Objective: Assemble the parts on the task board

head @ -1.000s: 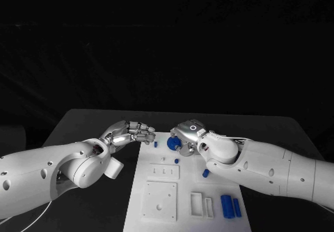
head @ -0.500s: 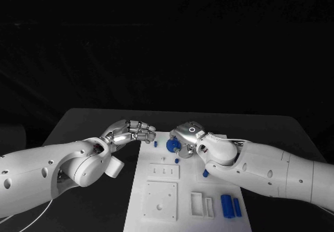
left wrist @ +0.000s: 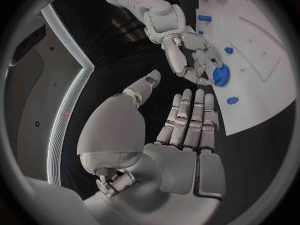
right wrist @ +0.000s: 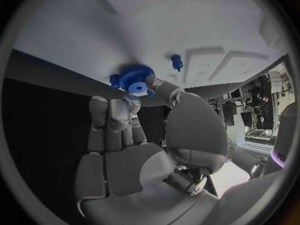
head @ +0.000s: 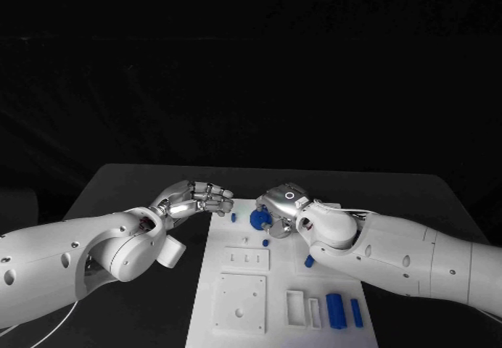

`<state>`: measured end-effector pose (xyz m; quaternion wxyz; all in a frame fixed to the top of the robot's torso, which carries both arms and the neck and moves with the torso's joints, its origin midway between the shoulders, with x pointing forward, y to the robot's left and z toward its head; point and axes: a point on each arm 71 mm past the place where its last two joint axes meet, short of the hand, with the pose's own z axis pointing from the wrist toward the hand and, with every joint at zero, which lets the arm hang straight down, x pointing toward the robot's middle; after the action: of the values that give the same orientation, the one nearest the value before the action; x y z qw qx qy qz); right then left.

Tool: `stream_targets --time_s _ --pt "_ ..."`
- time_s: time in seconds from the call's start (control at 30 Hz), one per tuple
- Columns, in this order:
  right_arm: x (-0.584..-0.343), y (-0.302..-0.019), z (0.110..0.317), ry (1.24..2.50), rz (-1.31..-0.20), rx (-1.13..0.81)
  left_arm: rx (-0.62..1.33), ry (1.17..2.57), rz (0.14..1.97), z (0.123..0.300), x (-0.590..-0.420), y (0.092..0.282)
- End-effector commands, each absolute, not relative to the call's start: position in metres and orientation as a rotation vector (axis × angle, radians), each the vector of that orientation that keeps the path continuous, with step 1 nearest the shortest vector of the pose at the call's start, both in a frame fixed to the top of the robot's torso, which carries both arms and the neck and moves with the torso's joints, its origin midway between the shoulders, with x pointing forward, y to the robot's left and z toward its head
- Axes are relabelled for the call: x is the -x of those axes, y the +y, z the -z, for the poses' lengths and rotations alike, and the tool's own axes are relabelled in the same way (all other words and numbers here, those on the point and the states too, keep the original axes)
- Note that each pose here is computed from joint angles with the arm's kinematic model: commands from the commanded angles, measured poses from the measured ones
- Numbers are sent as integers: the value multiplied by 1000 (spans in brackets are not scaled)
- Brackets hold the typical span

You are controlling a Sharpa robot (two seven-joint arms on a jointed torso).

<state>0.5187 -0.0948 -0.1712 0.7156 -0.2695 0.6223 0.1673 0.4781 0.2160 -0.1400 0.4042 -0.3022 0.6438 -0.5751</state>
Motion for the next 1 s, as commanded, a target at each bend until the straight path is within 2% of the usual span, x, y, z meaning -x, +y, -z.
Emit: stream_targets --time_s 0.03,0.6,0.83,1.0 --pt "-519 -97 177 1408 -370 593 760 1615 1461 138 -478 215" --pt "-511 -114 168 1354 -463 500 763 1610 1454 138 -479 217" --pt "-506 -129 158 1352 -532 430 766 1607 1449 138 -480 220" --pt "-502 -140 143 1327 -558 393 768 1603 1444 138 -480 221"
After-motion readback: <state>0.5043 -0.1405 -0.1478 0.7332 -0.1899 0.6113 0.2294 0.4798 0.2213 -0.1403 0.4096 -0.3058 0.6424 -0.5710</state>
